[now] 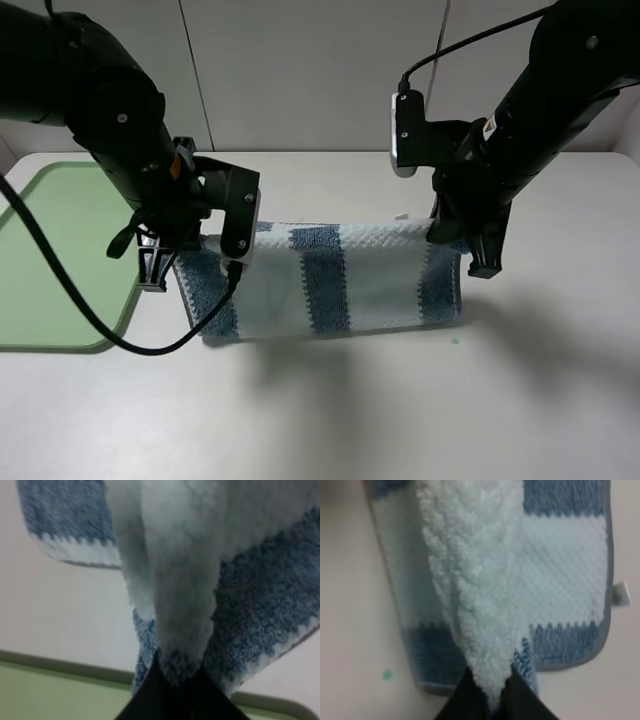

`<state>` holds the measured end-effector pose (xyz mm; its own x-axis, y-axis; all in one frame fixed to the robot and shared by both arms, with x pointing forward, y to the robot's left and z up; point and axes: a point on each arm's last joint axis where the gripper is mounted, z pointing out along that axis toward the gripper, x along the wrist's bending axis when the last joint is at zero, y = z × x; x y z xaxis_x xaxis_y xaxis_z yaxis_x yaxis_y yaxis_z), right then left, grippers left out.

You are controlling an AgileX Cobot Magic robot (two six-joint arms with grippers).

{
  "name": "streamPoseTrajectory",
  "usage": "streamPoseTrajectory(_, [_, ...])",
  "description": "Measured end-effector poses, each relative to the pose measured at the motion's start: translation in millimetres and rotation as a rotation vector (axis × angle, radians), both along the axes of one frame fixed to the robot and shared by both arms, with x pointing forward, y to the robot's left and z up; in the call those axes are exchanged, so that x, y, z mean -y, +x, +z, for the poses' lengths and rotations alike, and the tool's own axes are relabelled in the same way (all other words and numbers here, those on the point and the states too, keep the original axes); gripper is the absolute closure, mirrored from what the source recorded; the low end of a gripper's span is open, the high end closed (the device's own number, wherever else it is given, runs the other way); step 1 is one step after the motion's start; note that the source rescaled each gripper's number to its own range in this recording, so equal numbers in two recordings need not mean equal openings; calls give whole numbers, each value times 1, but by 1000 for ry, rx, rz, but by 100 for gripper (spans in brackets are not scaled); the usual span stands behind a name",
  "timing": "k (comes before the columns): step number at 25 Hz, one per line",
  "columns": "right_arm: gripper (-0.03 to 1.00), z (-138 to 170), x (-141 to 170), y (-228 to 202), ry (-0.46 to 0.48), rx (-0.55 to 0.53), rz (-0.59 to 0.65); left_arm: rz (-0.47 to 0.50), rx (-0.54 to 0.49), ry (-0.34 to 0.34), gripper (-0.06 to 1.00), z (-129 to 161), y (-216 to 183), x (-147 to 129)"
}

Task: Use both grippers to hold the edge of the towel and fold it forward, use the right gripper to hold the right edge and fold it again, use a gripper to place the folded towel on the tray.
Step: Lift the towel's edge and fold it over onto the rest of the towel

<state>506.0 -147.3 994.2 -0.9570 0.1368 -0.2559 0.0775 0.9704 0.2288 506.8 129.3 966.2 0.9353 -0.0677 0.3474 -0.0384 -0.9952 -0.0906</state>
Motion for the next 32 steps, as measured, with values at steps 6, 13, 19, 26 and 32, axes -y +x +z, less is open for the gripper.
streamPoseTrajectory(6, [97,0,10,11,45,33,-25,-12,12,18,94,-8,18,7])
streamPoseTrajectory(13, [97,-5,12,18,54,51,-24,-45,31,34,94,-17,26,12])
streamPoseTrajectory(19, [97,-24,12,26,31,25,-29,-63,64,10,94,-15,30,14])
streamPoseTrajectory(26, [97,-39,12,35,29,31,-38,-37,99,-32,94,-14,41,4])
streamPoseTrajectory(32, [97,-43,10,39,43,39,-50,-1,123,-67,94,-13,51,-6])
